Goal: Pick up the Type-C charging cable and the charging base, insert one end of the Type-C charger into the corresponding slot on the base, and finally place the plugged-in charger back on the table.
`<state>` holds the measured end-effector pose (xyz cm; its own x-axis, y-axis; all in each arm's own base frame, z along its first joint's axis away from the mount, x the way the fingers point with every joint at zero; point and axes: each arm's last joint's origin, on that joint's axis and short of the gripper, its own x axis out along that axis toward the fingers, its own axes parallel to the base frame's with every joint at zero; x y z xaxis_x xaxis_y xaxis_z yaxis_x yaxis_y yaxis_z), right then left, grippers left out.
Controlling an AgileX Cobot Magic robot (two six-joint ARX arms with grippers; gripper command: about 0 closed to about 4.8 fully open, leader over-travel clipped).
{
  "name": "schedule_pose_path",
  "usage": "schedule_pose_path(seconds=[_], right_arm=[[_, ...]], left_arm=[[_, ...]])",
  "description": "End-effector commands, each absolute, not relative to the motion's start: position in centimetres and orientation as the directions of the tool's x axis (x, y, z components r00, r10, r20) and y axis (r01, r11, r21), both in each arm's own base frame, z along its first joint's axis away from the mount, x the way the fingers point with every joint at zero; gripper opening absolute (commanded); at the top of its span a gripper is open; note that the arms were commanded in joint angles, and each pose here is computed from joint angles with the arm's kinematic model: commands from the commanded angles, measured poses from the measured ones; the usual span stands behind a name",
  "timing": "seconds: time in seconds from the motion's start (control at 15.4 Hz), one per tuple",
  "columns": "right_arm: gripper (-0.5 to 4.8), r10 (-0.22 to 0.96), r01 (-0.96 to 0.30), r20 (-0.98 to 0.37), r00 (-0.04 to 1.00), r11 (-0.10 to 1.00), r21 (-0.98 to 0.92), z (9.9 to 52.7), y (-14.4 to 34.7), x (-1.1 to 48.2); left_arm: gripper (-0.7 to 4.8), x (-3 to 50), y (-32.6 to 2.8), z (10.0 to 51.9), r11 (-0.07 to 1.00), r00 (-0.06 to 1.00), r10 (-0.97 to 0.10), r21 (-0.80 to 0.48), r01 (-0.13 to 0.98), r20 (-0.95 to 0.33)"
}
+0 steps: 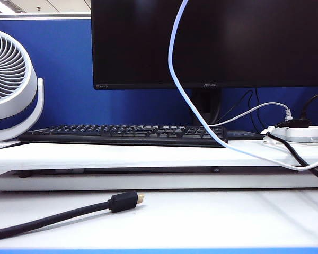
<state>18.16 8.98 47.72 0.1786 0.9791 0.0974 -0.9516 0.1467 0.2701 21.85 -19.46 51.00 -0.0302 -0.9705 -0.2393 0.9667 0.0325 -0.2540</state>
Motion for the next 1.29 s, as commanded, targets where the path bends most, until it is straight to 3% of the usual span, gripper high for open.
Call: schedule_pose_path(seconds=[0.06, 0.84, 0.97, 1.23, 1.29], right_arm=[[-0.05, 0.992, -0.94, 0.059, 0.111, 0.086, 0.331, 47.02, 9.38, 17.96], [0.05, 0.998, -0.94, 0.032, 0.059, 0.045, 0.339, 46.55, 10.24, 17.51], [2.11, 0.997, -0.938, 0.035, 0.073, 0.056, 0.342, 46.61, 10.19, 17.56], [2.3, 0.995, -0.944, 0.046, 0.084, 0.065, 0.325, 46.79, 10.12, 17.55], [2.27, 0.989, -0.947, 0.062, 0.136, 0.111, 0.302, 47.09, 9.55, 17.68]], left_arm=[[-0.06, 21.43, -18.83, 52.39, 0.016, -0.006, -0.983, -0.117, 0.993, -0.183], [-0.06, 21.41, -18.83, 52.43, 0.011, -0.009, -0.984, -0.114, 0.993, -0.18], [-0.06, 21.37, -18.81, 52.44, 0.004, -0.012, -0.984, -0.093, 0.996, -0.179], [-0.06, 21.34, -18.79, 52.33, 0.004, -0.015, -0.982, -0.1, 0.995, -0.187], [-0.06, 21.34, -18.78, 52.3, 0.002, -0.015, -0.982, -0.089, 0.996, -0.189]])
